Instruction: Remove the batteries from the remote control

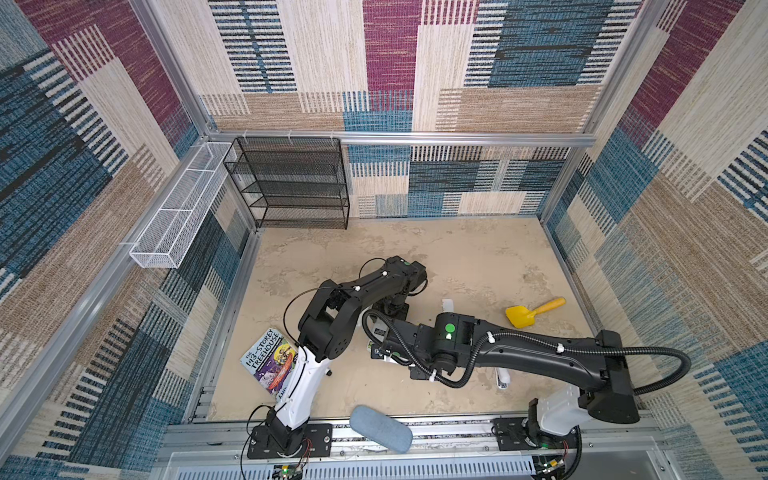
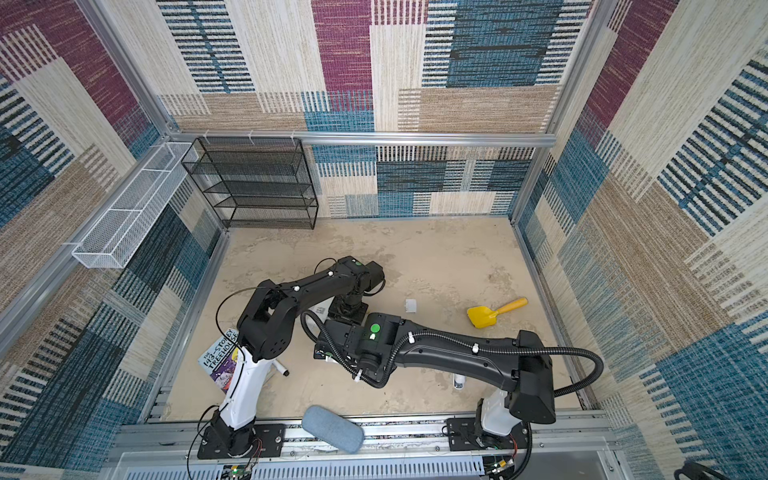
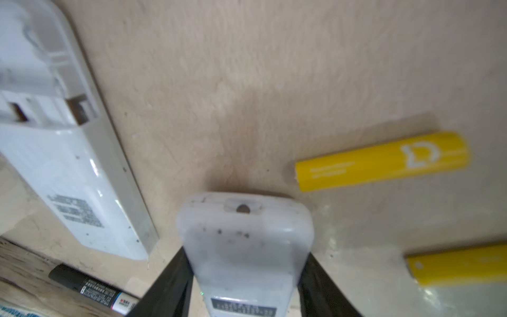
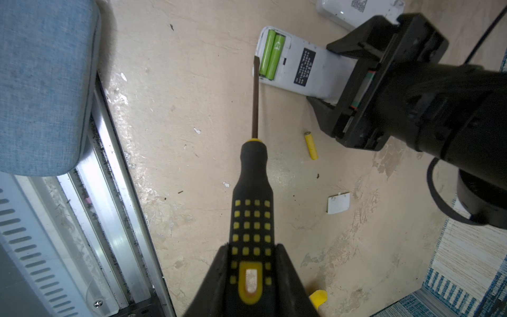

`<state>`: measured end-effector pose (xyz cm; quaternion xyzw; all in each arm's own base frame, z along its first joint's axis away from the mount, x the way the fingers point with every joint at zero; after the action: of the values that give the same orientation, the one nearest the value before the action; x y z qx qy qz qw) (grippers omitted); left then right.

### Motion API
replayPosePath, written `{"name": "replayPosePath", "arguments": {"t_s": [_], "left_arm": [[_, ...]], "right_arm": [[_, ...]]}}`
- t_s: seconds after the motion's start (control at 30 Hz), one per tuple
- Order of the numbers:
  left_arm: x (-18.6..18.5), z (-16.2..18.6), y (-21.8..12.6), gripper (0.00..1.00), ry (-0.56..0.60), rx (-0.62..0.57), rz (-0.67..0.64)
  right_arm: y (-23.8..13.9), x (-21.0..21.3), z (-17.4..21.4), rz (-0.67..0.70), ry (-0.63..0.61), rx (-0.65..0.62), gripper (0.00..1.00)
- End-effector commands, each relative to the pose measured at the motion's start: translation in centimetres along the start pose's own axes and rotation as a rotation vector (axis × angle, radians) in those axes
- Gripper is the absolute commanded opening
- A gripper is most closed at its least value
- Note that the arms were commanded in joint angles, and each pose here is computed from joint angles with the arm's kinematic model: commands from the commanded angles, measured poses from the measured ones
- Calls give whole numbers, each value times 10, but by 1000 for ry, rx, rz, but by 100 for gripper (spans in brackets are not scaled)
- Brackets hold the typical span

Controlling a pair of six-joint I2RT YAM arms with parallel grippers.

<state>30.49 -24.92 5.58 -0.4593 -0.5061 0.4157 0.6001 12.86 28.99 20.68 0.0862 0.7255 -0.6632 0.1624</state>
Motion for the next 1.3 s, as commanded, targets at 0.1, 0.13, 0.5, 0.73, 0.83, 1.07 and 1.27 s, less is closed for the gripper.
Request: {"name": "replayPosePath", "arguments": {"t_s": [0.1, 0.13, 0.5, 0.73, 0.83, 1.07, 1.27], "left_arm": [[-32, -39, 16, 53, -75, -163, 133], [-32, -38, 17, 53, -73, -162, 131], [-31, -36, 20, 53, -67, -152, 125], [-30, -34, 22, 53, -68, -146, 121], [-30, -33, 24, 53, -69, -141, 119], [-30, -32, 26, 53, -67, -137, 116], [-28, -31, 26, 54, -71, -133, 115]], "right_arm": [[6, -4, 3, 38, -5, 52, 0], [7, -5, 3, 39, -5, 56, 0], [15, -7, 8, 56, -19, 104, 0], [20, -6, 7, 54, -30, 120, 0], [21, -7, 4, 60, -32, 118, 0], [11, -13, 3, 84, -17, 98, 0], [13, -15, -2, 89, -24, 82, 0]]}}
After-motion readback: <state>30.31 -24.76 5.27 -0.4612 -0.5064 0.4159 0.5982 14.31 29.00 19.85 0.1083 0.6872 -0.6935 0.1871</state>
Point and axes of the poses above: each gripper's point midway between its finger pads, its own y axis out along the fingers, its own x axis along the line the jaws close on, z = x × y, the point moved 4 cm from there along -y, back along the fingers, and after that the axes turned 9 degrees about -y, right-handed, at the moved point
